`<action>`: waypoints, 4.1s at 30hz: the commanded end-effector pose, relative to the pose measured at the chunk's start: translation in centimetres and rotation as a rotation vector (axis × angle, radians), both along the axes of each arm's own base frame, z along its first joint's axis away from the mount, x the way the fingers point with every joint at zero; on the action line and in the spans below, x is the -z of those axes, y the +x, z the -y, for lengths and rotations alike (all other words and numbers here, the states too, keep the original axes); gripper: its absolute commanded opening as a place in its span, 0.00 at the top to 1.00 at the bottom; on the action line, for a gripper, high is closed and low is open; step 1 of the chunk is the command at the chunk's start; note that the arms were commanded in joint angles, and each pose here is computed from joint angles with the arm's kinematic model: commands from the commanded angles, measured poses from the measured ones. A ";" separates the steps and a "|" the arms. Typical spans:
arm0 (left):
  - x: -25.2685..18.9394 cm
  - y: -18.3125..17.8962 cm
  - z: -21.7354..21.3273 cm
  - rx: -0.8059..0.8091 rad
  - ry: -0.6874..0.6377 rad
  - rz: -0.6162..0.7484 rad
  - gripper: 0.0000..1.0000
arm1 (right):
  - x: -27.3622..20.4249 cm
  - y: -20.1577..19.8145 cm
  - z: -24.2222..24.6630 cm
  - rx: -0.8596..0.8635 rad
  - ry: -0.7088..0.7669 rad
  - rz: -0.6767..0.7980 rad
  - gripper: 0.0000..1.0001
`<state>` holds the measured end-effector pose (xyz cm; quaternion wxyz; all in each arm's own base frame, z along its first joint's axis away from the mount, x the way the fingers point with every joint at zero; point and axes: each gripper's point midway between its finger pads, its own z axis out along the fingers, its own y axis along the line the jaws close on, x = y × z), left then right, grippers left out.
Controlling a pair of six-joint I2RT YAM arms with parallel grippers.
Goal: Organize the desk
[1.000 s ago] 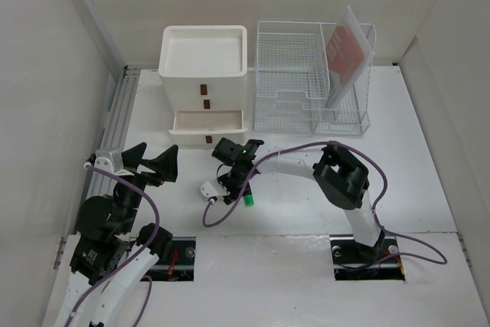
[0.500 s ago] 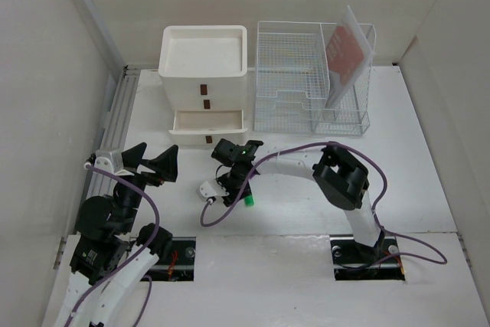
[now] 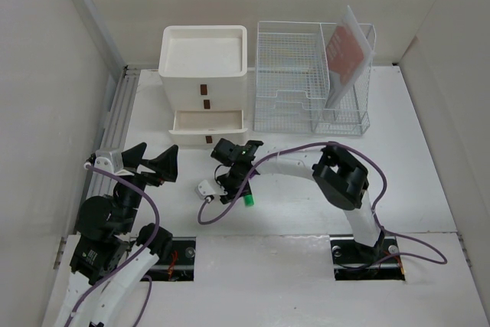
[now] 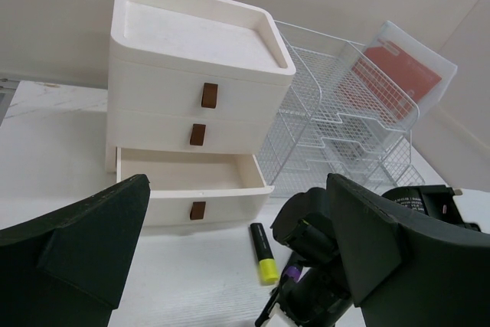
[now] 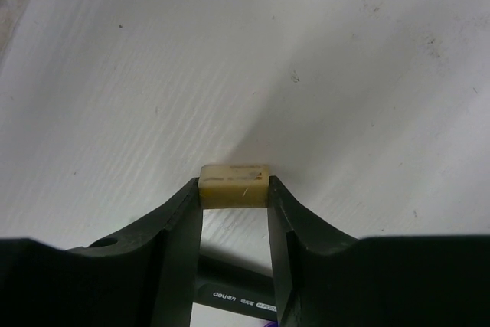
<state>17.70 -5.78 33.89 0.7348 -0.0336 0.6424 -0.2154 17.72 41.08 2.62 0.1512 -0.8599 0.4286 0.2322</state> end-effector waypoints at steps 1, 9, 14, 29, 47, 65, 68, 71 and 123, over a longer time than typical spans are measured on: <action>-1.1 -0.3 -0.3 -0.008 -0.012 0.044 0.00 | -0.4 -0.2 -1.7 0.014 0.058 -0.009 0.77; -1.2 -0.4 -0.6 -0.017 -0.018 0.051 0.00 | -7.3 8.6 -4.2 0.325 0.242 0.350 0.80; -1.2 -0.4 -0.6 -0.017 -0.018 0.051 0.00 | -14.3 15.0 -4.3 0.530 0.407 0.467 0.80; -1.3 -0.6 -0.7 -0.017 -0.022 0.059 0.00 | -15.7 22.4 -4.1 0.733 0.385 0.575 0.76; -1.3 -0.6 -0.7 -0.017 -0.022 0.059 0.00 | -16.0 23.5 -2.9 0.817 0.380 0.540 0.37; -1.3 -0.6 -0.6 -0.015 -0.031 0.057 0.00 | -8.6 12.7 -4.3 0.330 0.225 0.048 1.00; -1.3 -0.6 -0.6 -0.015 -0.031 0.057 0.00 | -8.5 14.1 -4.7 0.397 0.250 0.094 1.00; -1.3 -0.6 -0.6 -0.015 -0.031 0.057 0.00 | -8.4 16.0 -4.8 0.490 0.268 0.150 1.00; -1.3 -0.6 -0.8 -0.024 -0.033 0.056 0.00 | -9.7 24.6 -7.2 0.982 0.440 0.613 1.00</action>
